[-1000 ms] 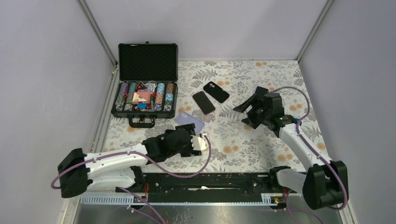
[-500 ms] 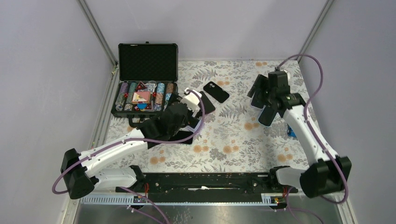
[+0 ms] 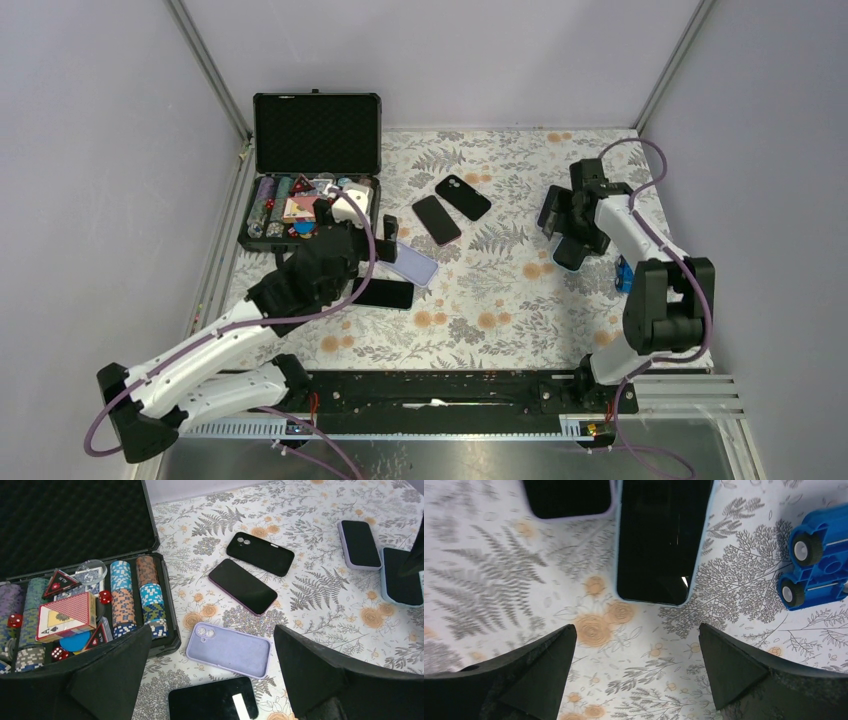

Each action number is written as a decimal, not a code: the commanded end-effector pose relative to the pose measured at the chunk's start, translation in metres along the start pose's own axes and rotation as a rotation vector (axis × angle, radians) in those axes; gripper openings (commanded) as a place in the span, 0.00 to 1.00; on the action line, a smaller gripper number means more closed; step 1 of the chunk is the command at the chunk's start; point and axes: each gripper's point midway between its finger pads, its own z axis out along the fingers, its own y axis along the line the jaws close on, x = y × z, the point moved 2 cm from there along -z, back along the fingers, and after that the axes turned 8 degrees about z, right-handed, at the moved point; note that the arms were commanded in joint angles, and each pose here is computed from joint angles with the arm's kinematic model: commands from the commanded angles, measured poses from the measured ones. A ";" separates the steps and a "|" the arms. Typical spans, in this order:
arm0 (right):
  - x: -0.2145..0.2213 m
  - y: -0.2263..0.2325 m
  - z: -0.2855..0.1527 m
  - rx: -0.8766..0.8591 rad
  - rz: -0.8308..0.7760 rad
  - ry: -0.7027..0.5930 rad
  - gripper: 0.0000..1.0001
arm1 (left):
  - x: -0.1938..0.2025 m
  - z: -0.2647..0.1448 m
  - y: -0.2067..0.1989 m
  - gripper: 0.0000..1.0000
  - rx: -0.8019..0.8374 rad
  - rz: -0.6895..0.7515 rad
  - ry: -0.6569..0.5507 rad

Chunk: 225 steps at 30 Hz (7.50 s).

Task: Take the phone out of the phone case
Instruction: Move the phone to the center of the board, then pick up the phone at the center of the board, then adjust the phone.

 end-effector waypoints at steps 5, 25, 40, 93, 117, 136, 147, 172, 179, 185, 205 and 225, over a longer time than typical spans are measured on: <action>0.024 -0.019 0.037 0.064 0.004 0.153 1.00 | 0.001 -0.001 -0.005 0.99 0.042 -0.035 -0.053; 0.015 -0.018 0.071 0.087 0.068 0.222 0.98 | -0.002 0.022 0.004 0.99 0.021 0.025 -0.036; 0.028 -0.010 0.068 0.041 0.122 0.303 0.85 | -0.017 0.030 0.014 0.99 -0.007 0.030 -0.043; 0.095 0.043 0.041 0.033 -0.032 0.228 1.00 | -0.017 0.055 0.008 0.99 -0.014 -0.129 -0.054; 0.128 0.054 0.039 0.101 0.050 0.308 0.99 | -0.006 0.044 0.042 0.99 -0.068 -0.142 -0.078; 0.135 0.127 0.000 -0.336 0.230 0.459 0.48 | -0.003 0.034 0.021 0.99 0.086 -0.280 -0.077; 0.107 0.203 -0.111 -1.121 0.319 0.563 0.47 | -0.003 0.022 -0.027 0.95 0.381 -0.364 -0.025; 0.093 0.204 -0.180 -1.127 0.529 0.613 0.50 | -0.017 0.038 -0.108 0.69 0.712 -0.500 -0.011; 0.100 0.203 -0.168 -1.057 0.535 0.623 0.51 | -0.026 0.049 -0.118 0.53 0.733 -0.574 -0.009; 0.097 0.206 -0.165 -1.040 0.540 0.600 0.52 | -0.022 0.062 -0.130 0.41 0.712 -0.563 0.075; 0.077 0.207 -0.182 -1.095 0.519 0.468 0.61 | -0.003 0.065 -0.138 0.04 0.663 -0.536 0.162; 0.055 0.147 -0.221 -1.136 0.079 0.100 1.00 | -0.057 0.041 -0.082 0.00 0.807 -0.332 0.057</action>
